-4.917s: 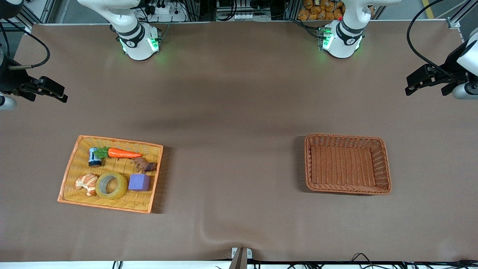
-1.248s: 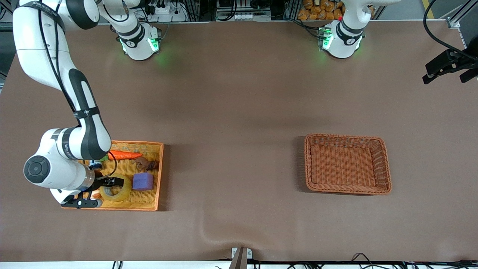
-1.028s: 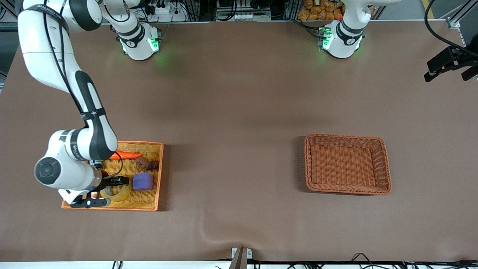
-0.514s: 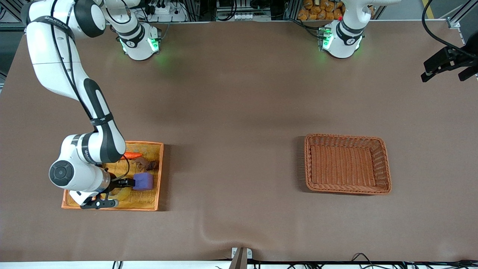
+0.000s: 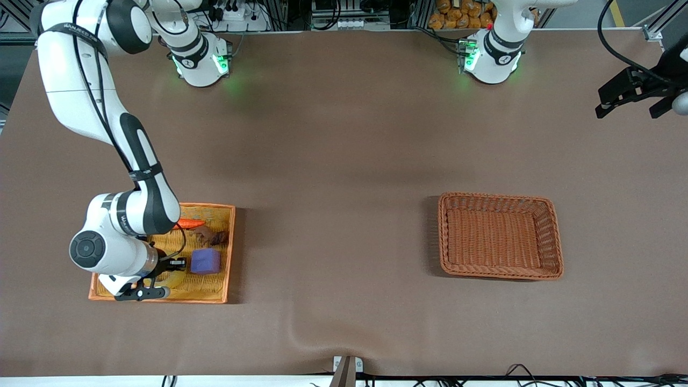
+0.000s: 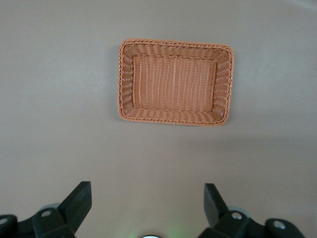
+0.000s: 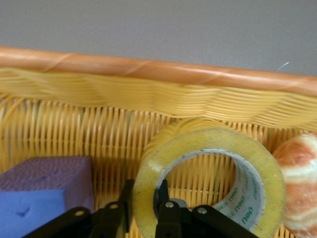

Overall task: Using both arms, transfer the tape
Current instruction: 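Close the right gripper on the tape roll's rim and lift it, then carry the tape toward the basket and set it on the table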

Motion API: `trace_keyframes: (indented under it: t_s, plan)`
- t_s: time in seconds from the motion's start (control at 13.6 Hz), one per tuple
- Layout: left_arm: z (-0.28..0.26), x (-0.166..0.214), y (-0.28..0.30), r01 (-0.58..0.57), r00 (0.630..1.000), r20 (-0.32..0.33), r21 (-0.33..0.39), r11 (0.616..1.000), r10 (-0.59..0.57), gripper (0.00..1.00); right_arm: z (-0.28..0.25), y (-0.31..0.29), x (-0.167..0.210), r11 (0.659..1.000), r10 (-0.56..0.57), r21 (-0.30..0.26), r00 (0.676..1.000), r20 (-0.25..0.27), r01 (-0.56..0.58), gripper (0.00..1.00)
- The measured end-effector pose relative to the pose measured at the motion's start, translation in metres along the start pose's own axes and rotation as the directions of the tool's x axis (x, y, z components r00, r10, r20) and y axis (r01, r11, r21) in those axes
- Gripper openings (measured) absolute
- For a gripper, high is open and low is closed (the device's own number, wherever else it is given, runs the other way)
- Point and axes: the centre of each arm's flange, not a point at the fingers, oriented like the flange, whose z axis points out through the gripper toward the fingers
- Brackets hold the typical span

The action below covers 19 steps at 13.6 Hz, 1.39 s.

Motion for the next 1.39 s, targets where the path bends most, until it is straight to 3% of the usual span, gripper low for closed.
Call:
trace_keyframes:
  t_s: [0.44,0.59,0.95,1.1,1.39]
  plan:
    - [0.002,0.0,0.011,-0.021,1.0,0.004,0.001,1.0,0.021,1.0,-0.013,0.02,0.004,0.999,0.039,0.012,0.999,-0.015,-0.039,0.22]
    - [0.003,0.0,0.012,-0.022,1.0,0.005,0.001,1.0,0.022,1.0,-0.027,0.016,0.003,0.999,0.036,0.015,0.999,0.002,-0.037,0.22]
    - [0.006,0.001,0.015,-0.027,1.0,0.011,0.001,1.0,0.027,1.0,-0.107,-0.011,-0.002,1.0,0.0,0.017,1.0,-0.003,0.0,0.22]
    - [0.009,0.003,0.016,-0.028,0.999,0.017,0.002,1.0,0.028,1.0,-0.146,-0.056,-0.01,1.0,-0.011,0.02,1.0,-0.014,0.011,0.22]
    - [0.014,0.006,0.017,-0.03,0.999,0.026,0.002,1.0,0.03,1.0,-0.163,-0.23,-0.049,0.999,0.051,0.011,0.999,0.008,-0.051,0.22]
